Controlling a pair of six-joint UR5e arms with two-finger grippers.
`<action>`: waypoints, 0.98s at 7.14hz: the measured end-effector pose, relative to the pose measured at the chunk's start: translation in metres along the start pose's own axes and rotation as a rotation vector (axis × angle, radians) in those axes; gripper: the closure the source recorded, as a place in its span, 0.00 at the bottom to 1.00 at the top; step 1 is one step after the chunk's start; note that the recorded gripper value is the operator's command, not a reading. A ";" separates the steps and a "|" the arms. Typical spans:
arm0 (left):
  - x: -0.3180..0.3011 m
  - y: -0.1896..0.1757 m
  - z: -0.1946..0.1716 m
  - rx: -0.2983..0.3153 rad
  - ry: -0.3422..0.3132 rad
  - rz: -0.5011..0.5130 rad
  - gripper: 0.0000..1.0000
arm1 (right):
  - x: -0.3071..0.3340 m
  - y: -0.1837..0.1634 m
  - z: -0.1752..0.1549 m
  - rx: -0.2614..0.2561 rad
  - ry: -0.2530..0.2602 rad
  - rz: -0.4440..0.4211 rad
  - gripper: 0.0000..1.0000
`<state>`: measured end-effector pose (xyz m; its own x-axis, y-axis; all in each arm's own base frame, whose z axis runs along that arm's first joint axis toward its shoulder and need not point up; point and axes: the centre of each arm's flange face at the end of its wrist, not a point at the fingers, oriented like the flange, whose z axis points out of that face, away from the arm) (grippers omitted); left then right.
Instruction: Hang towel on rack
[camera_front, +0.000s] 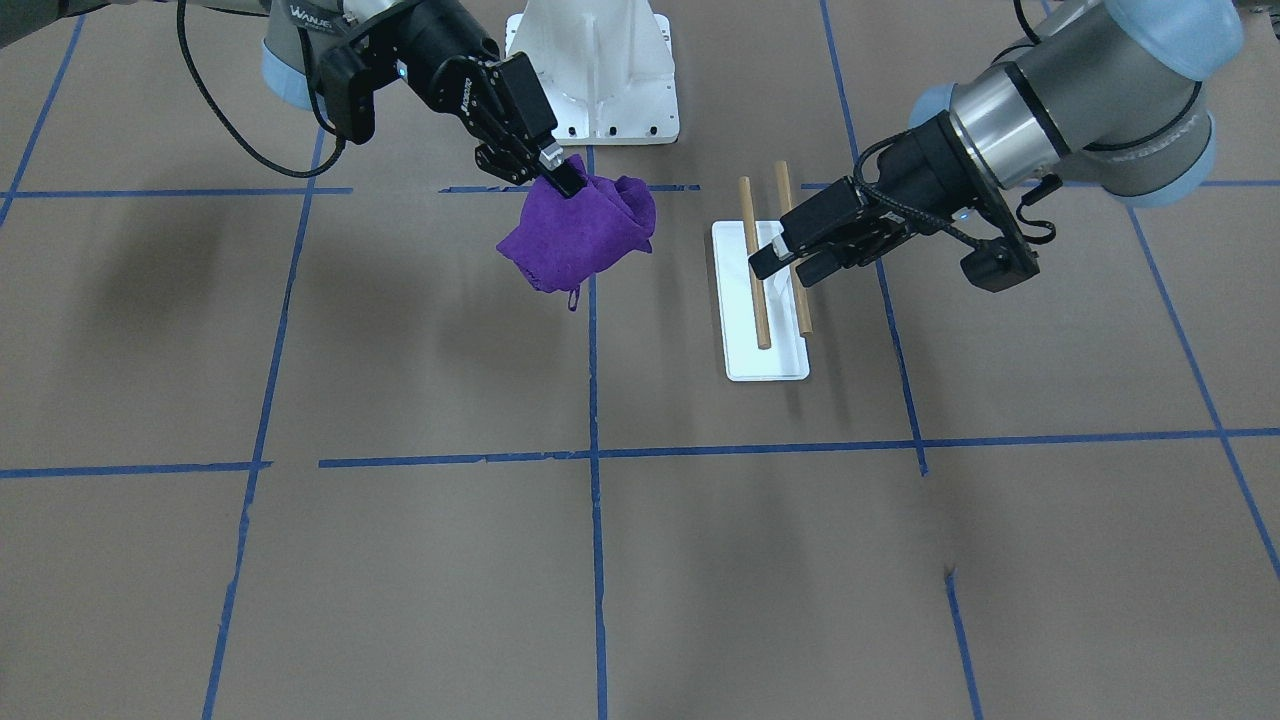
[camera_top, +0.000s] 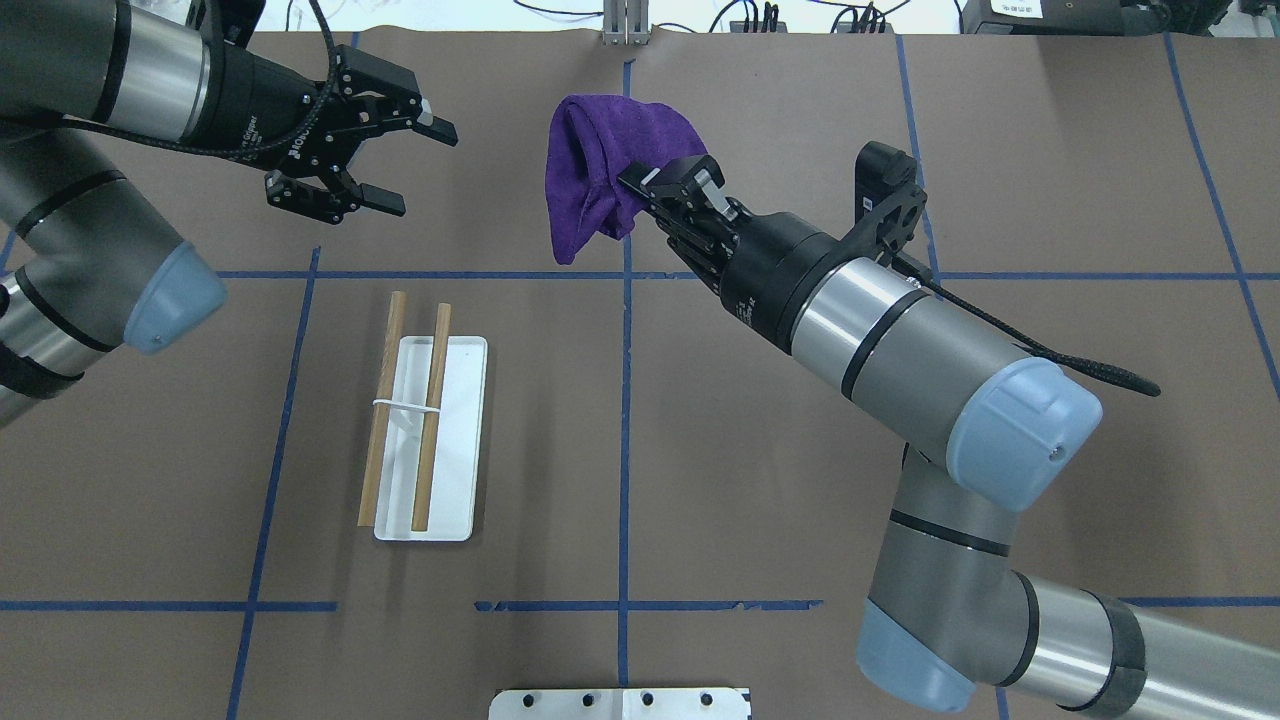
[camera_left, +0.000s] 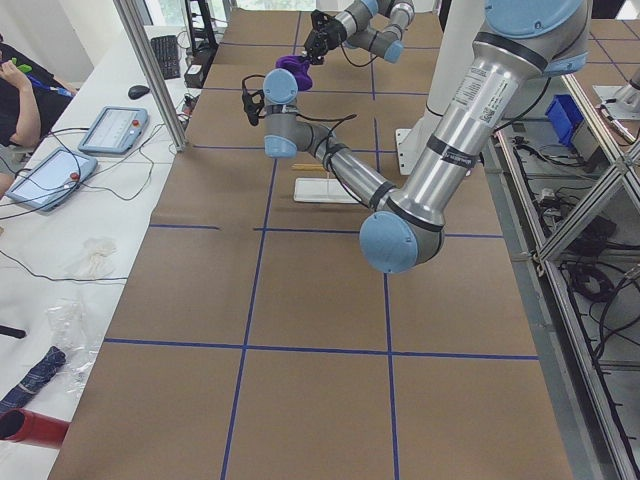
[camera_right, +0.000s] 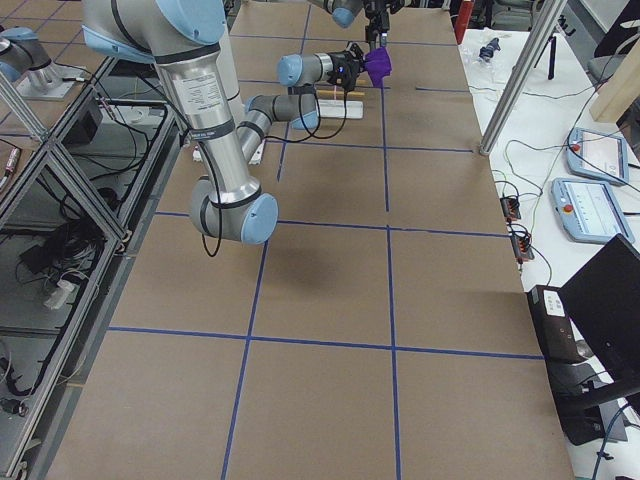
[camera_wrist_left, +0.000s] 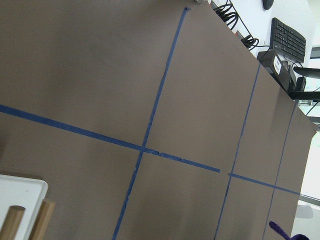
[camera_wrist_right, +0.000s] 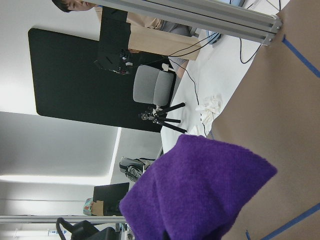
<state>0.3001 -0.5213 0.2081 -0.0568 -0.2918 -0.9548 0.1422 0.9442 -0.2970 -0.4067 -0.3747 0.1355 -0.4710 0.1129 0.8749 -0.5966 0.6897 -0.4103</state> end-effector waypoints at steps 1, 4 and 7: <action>0.003 0.010 0.008 -0.020 0.011 0.009 0.25 | 0.000 0.001 0.000 -0.002 0.000 0.001 1.00; 0.018 0.035 0.031 -0.078 0.031 -0.012 0.26 | -0.002 0.002 -0.003 -0.007 -0.021 0.011 1.00; 0.030 0.043 0.038 -0.097 0.041 -0.064 0.26 | -0.003 0.002 -0.004 0.002 -0.035 0.016 1.00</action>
<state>0.3416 -0.4949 0.1662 -0.1029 -0.3472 -0.9321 0.0407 0.9349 -0.3527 -0.4041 -0.3709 0.1333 -0.5029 0.0989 0.8587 -0.5899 0.6868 -0.4246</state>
